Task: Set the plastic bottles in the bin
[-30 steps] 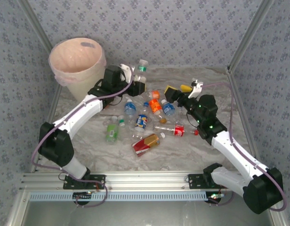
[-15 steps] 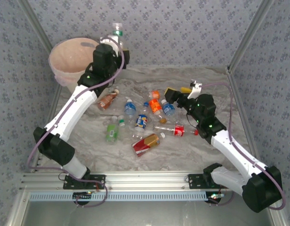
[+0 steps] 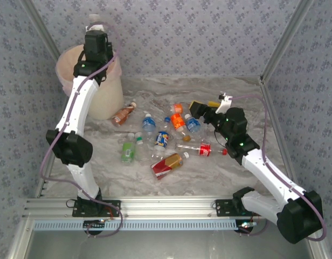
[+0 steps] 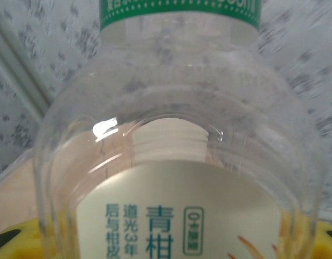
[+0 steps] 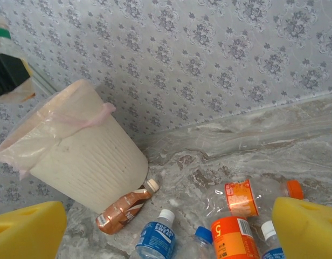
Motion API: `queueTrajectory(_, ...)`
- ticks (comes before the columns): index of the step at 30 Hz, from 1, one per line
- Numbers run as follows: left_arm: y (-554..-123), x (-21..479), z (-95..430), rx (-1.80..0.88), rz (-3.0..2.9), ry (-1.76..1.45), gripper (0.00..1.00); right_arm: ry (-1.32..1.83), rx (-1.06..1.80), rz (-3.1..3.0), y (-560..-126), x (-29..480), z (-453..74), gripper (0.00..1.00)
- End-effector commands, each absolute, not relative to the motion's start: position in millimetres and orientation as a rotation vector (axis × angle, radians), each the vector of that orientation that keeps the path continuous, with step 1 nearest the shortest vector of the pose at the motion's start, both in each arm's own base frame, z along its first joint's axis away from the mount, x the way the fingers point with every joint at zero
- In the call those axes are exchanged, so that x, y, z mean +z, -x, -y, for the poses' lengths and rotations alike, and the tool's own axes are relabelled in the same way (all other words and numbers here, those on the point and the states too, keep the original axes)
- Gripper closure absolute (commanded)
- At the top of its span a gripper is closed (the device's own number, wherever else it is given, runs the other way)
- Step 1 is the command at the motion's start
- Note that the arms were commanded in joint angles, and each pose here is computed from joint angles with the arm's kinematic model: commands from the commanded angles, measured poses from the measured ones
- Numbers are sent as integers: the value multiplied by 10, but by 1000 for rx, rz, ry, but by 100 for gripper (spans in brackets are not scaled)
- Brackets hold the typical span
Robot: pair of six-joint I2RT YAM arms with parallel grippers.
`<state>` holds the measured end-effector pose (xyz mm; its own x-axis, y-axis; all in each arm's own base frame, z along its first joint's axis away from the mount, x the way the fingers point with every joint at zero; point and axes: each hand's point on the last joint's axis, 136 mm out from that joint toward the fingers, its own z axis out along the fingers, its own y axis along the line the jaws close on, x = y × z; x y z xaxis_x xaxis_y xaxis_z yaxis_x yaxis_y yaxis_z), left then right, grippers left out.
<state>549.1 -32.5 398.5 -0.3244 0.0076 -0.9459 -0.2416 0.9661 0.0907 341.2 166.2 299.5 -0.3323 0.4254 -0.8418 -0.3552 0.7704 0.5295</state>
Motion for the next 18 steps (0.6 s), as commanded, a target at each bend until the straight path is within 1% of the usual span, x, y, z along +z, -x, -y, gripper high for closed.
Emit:
queueTrajectory(1,-5511,3838,95,292,-1958,191,55,-91,780,-1724,-3396,3089,-1582,0)
queueTrajectory(5,-5559,3576,-171,322,-2042,232,55,-103,766,-1735,-3389,3066,-1548,0)
queueTrajectory(9,-5551,3266,-328,330,-2144,252,57,-116,754,-1745,-3390,3029,-1524,0)
queueTrajectory(18,-5507,2962,-764,447,-2216,367,56,-128,745,-1759,-3399,3006,-1503,0)
